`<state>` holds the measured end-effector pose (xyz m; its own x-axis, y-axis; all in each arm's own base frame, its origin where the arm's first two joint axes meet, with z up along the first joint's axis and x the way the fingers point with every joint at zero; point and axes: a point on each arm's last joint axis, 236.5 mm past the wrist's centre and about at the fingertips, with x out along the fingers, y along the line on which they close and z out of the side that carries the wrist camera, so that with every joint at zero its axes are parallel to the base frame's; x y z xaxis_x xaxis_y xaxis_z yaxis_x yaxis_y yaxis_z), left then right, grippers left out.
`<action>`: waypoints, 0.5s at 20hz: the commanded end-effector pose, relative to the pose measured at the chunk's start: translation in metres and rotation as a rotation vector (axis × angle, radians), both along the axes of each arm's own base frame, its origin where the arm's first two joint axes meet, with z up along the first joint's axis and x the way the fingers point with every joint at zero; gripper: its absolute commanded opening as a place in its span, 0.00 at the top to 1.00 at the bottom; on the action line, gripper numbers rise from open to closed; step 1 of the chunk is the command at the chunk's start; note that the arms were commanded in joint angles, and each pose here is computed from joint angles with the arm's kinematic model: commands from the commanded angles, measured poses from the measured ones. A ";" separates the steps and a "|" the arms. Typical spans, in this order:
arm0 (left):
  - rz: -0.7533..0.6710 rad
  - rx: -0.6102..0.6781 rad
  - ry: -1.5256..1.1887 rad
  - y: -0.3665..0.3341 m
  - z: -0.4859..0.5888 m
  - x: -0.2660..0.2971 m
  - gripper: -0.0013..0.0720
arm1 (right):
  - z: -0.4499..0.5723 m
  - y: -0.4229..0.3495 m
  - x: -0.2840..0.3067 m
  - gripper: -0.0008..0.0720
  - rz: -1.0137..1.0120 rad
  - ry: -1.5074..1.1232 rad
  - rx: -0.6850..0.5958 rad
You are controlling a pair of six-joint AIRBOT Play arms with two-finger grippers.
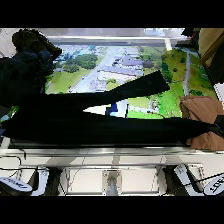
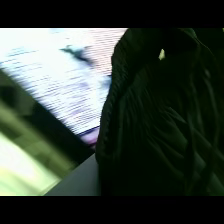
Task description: Fold the clothes and pants, and hang the long-sleeved shirts on hangers.
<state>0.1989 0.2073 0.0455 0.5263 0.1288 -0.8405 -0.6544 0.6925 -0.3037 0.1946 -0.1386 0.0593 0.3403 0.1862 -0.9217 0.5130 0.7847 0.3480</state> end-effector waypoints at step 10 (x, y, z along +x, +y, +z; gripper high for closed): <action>-0.096 0.027 0.251 -0.009 -0.019 0.037 0.96 | -0.016 0.042 0.231 0.98 0.038 -0.338 0.001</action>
<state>0.2353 0.1942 0.0430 0.4112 0.0750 -0.9085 -0.6071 0.7659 -0.2116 0.3527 -0.1048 0.0530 0.5464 0.2448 -0.8009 0.3327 0.8142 0.4759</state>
